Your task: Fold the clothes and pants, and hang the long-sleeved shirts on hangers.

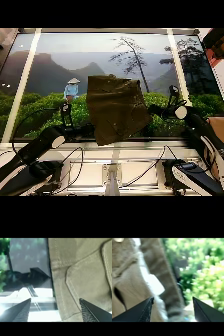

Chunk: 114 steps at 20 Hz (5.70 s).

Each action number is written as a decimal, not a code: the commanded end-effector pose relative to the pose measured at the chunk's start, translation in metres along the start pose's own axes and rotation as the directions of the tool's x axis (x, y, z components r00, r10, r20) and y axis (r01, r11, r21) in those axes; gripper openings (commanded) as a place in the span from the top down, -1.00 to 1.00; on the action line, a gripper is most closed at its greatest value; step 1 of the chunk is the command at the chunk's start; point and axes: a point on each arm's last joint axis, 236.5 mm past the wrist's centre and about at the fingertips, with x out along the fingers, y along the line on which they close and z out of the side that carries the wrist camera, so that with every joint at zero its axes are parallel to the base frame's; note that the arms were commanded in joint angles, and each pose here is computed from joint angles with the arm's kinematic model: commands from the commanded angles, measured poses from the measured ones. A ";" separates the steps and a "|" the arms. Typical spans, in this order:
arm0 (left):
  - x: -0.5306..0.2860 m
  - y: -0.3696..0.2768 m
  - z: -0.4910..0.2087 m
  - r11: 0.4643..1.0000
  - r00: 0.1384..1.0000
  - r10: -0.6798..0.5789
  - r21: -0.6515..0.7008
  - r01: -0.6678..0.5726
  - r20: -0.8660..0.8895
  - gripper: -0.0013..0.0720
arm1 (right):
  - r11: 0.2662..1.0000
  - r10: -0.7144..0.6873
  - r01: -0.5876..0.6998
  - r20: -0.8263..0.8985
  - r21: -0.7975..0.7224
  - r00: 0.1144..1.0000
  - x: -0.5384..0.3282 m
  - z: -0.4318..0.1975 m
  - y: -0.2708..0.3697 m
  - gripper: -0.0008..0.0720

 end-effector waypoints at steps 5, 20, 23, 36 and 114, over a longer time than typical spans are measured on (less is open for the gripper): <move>0.000 -0.003 -0.006 1.000 1.000 -0.006 0.013 0.006 -0.013 -0.93 | 0.981 0.185 -0.167 -0.227 0.097 0.956 -0.024 -0.026 -0.021 -0.49; 0.000 -0.004 -0.004 1.000 1.000 -0.010 0.015 0.010 -0.006 -0.93 | 0.925 0.377 -0.329 -0.371 0.188 0.848 0.006 -0.051 -0.001 -0.51; 0.000 -0.004 -0.004 1.000 1.000 -0.010 0.014 0.010 -0.006 -0.93 | 0.919 0.389 -0.326 -0.381 0.220 0.839 0.016 -0.054 -0.002 -0.51; 0.010 -0.001 -0.015 1.000 0.998 0.008 -0.025 -0.009 -0.060 -0.93 | 0.912 0.409 -0.377 -0.332 0.160 0.850 0.031 -0.045 0.037 0.77; -0.106 -0.105 0.168 0.889 0.821 -0.377 -0.081 0.451 0.429 0.89 | 0.879 0.405 -0.406 -0.057 -0.251 0.913 -0.127 0.005 0.140 0.92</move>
